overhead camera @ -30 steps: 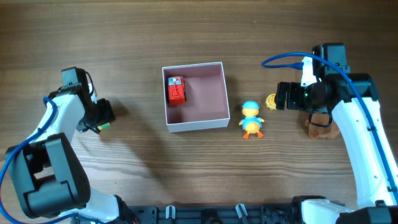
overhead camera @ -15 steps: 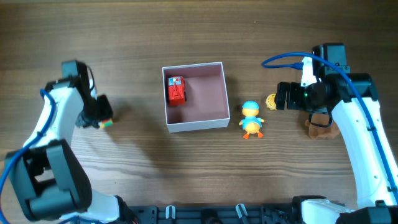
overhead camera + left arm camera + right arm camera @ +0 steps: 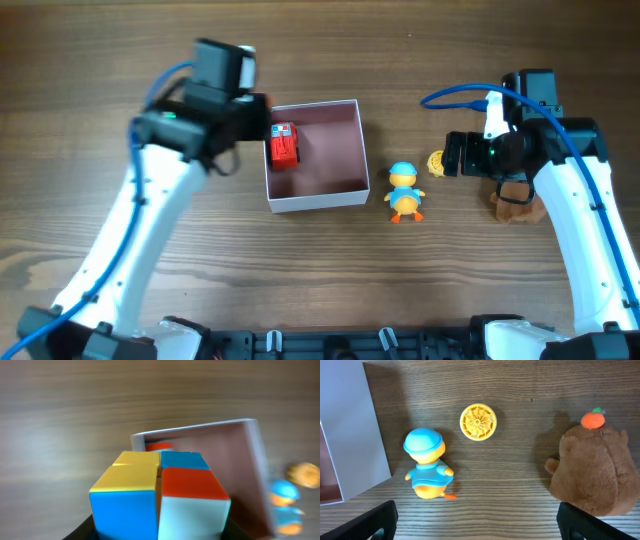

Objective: Pack container
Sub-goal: 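Carry the colour cube into the box beside the truck and release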

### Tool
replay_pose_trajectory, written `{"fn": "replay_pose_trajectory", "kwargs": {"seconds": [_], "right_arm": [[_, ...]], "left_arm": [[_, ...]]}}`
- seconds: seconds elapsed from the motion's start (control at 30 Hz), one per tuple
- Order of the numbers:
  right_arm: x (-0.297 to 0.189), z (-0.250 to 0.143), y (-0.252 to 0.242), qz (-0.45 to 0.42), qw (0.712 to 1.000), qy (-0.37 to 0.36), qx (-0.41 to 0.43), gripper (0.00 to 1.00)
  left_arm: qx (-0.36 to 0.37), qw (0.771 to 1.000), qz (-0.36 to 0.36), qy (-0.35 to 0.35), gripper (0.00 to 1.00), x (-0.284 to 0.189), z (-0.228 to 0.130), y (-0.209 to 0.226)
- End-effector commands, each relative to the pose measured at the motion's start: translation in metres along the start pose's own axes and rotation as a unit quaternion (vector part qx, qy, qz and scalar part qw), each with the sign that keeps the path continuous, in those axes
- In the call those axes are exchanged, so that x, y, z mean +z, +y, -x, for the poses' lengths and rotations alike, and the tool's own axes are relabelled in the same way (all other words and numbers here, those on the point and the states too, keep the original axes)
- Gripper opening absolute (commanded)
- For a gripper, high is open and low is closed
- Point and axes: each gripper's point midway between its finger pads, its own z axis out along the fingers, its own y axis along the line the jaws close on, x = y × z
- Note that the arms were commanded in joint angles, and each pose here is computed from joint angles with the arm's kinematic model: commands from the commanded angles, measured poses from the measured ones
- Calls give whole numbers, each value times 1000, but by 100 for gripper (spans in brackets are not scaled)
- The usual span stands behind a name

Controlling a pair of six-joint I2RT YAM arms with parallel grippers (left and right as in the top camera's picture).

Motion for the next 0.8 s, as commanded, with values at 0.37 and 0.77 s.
{"fn": "replay_pose_trajectory", "kwargs": {"seconds": [0.37,0.77], "right_arm": [[-5,7,-1,-8,1000,-11,6,100],[-5,6,-1,-8,1000,-10,7,100]], "left_arm": [[20,996,-12,86,4,128,-50,-75],[21,996,-5,91,39,159,-56,-74]]}}
